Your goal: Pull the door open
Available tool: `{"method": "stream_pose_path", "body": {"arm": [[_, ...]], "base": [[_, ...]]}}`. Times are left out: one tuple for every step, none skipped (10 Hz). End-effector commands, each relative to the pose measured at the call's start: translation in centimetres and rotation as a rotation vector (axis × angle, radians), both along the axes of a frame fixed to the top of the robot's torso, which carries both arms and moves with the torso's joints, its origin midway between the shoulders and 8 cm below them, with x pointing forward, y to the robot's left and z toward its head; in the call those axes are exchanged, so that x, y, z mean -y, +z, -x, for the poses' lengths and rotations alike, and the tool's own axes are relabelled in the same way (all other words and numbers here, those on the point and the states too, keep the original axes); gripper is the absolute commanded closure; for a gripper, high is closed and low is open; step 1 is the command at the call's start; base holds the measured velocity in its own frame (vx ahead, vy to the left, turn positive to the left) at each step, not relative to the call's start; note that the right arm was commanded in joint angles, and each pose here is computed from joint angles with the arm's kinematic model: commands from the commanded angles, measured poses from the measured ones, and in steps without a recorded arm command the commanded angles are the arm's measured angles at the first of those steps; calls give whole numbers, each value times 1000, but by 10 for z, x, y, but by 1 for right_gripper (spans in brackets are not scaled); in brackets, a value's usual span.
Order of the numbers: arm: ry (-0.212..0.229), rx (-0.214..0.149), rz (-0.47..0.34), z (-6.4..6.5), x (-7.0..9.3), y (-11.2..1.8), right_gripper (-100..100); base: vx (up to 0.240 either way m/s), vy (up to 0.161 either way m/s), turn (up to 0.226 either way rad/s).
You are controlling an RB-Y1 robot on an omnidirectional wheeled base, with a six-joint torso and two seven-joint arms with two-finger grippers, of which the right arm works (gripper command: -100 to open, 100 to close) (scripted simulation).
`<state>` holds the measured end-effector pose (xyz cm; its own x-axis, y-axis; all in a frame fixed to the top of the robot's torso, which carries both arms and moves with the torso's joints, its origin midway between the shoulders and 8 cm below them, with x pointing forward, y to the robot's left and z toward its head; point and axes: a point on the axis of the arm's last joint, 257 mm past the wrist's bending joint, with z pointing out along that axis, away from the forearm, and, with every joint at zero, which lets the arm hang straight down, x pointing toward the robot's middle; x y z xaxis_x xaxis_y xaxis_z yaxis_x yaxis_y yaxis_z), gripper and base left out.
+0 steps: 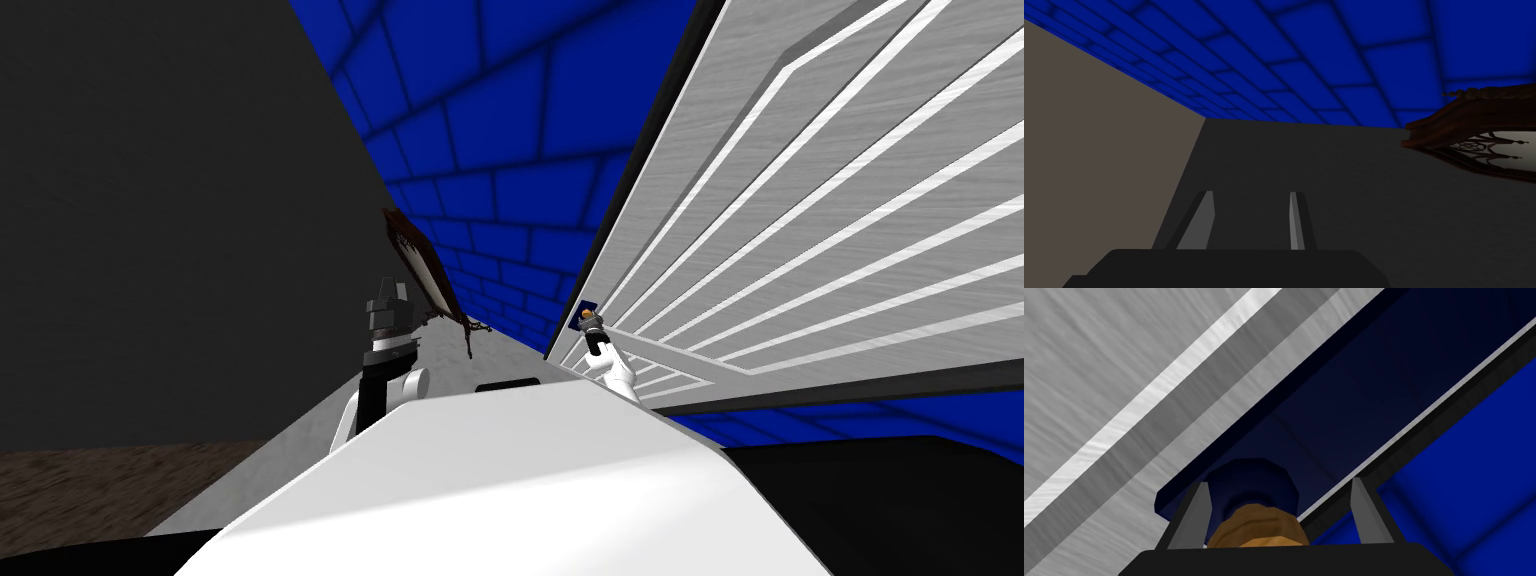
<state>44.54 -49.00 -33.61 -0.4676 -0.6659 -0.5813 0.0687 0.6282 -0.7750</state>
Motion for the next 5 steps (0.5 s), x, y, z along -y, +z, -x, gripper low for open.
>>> {"method": "stream_pose_path", "body": {"arm": [[30,-68,76,0,-7,-10,100],[33,-69,76,-1,-9,-10,100],[48,-124,155,0,-7,-14,100],[46,-169,223,3,1,-15,100],[62,-178,237,1,-5,-17,100]], "base": [[-55,-10,87],[-39,-12,38],[-48,-13,55],[-88,-16,131],[-69,-8,78]]}}
